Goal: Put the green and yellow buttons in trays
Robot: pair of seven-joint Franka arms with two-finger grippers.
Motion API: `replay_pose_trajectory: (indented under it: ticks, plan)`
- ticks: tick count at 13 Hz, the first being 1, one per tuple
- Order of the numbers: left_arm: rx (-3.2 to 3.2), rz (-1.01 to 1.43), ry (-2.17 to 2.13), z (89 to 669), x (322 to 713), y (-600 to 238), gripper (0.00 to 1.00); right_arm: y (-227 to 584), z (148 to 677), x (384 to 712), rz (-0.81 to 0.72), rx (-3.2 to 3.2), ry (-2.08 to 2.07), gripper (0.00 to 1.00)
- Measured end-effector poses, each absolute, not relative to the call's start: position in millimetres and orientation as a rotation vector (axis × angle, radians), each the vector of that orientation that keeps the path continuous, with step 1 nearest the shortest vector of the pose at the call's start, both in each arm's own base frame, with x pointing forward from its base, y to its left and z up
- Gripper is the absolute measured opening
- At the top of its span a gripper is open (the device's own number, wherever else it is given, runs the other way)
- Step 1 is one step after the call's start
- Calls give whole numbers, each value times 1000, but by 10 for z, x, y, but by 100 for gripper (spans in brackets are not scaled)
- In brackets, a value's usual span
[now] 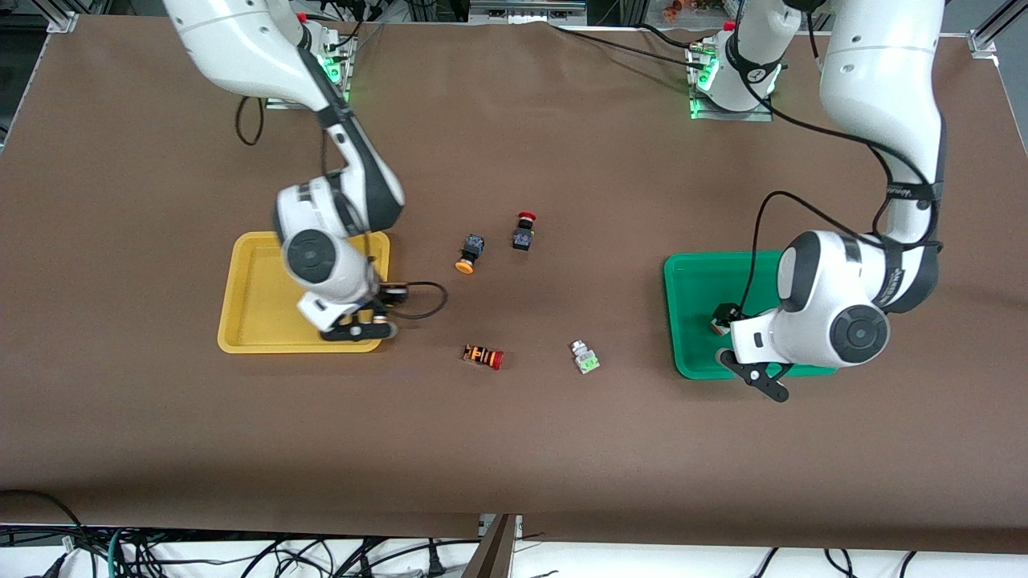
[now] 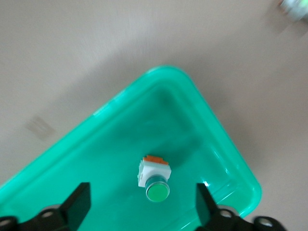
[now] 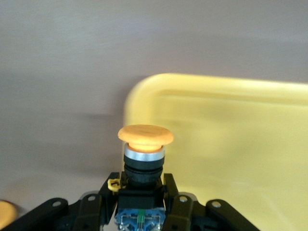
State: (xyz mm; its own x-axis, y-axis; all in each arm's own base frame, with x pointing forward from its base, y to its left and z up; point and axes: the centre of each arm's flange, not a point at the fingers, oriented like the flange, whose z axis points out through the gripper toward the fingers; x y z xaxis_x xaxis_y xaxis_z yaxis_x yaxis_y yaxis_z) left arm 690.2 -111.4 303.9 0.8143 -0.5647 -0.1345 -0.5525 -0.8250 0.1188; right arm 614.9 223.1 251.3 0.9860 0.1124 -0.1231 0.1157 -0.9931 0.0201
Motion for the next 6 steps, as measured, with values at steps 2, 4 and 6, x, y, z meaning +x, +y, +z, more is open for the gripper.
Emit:
replay_pose_trajectory:
  ticks: [2, 4, 6]
  plan:
    - [2973, -200, -773, 3435, 6899, -1462, 100, 1647, 2616, 6206, -223, 3073, 264, 43]
    - [3055, -196, -458, 3503, 6838, -1858, 100, 1150, 2467, 6083, -264, 3049, 292, 43]
    - [3098, -198, -122, 3403, 6822, -2137, 100, 815, 2175, 5845, -249, 3039, 296, 43]
